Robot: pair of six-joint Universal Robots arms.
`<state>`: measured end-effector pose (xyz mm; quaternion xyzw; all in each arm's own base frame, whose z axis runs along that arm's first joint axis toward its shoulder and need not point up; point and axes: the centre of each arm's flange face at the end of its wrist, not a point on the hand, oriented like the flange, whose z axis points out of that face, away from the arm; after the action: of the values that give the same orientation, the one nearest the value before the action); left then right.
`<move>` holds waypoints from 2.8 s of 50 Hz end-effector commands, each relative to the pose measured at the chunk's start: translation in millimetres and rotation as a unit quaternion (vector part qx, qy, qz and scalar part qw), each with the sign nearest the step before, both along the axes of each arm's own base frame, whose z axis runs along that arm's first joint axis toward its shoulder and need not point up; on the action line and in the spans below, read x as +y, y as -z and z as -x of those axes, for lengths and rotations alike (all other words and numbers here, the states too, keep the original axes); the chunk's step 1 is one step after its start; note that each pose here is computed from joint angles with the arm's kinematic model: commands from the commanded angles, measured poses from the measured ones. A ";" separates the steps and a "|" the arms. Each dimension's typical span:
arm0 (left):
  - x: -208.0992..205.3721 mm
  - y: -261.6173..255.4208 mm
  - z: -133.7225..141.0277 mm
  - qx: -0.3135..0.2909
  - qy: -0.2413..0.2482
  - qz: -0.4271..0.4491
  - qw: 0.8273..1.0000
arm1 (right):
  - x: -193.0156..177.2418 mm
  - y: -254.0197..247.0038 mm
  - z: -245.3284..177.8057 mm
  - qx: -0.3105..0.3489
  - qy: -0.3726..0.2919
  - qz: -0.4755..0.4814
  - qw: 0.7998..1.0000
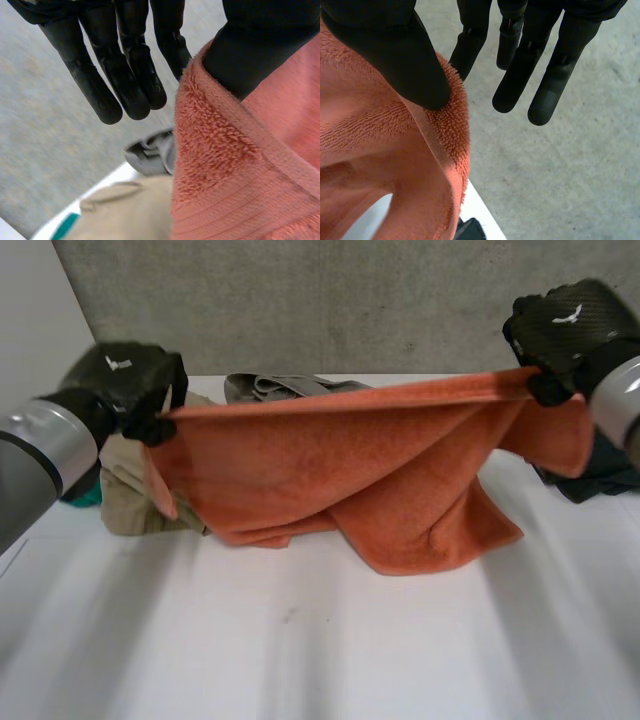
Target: Fold the laundry.
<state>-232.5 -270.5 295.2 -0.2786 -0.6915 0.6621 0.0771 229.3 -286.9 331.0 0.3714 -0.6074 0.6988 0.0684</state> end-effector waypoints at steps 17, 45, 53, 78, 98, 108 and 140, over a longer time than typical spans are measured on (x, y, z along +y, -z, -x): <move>-39.2 112.7 46.3 -0.114 0.077 -0.153 0.979 | -15.8 134.8 -7.4 0.135 -0.036 -0.278 0.951; -85.7 78.7 74.4 -0.122 0.057 -0.047 0.990 | -26.0 132.9 -23.8 0.085 -0.036 -0.217 0.972; -143.2 114.2 55.9 -0.241 0.012 0.035 0.970 | -18.3 148.4 -30.6 0.094 -0.045 -0.231 0.967; -267.8 101.6 -87.7 -0.317 -0.348 0.198 0.860 | -22.5 159.6 -35.1 0.107 -0.040 -0.209 0.971; -225.4 83.6 -39.8 -0.220 -0.201 0.173 0.939 | -21.2 146.4 -33.4 0.094 -0.038 -0.198 0.975; -133.0 49.7 -25.6 -0.206 -0.144 0.065 0.966 | -24.2 111.7 -20.2 0.060 -0.016 -0.176 0.982; 10.7 151.5 0.7 -0.155 0.029 -0.181 0.971 | -4.8 155.6 31.9 0.112 -0.002 -0.240 0.964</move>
<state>-227.4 -256.0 153.7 -0.3652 -0.7985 0.4761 0.0478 199.1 -288.2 197.0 0.4593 -0.7477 0.4773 0.0470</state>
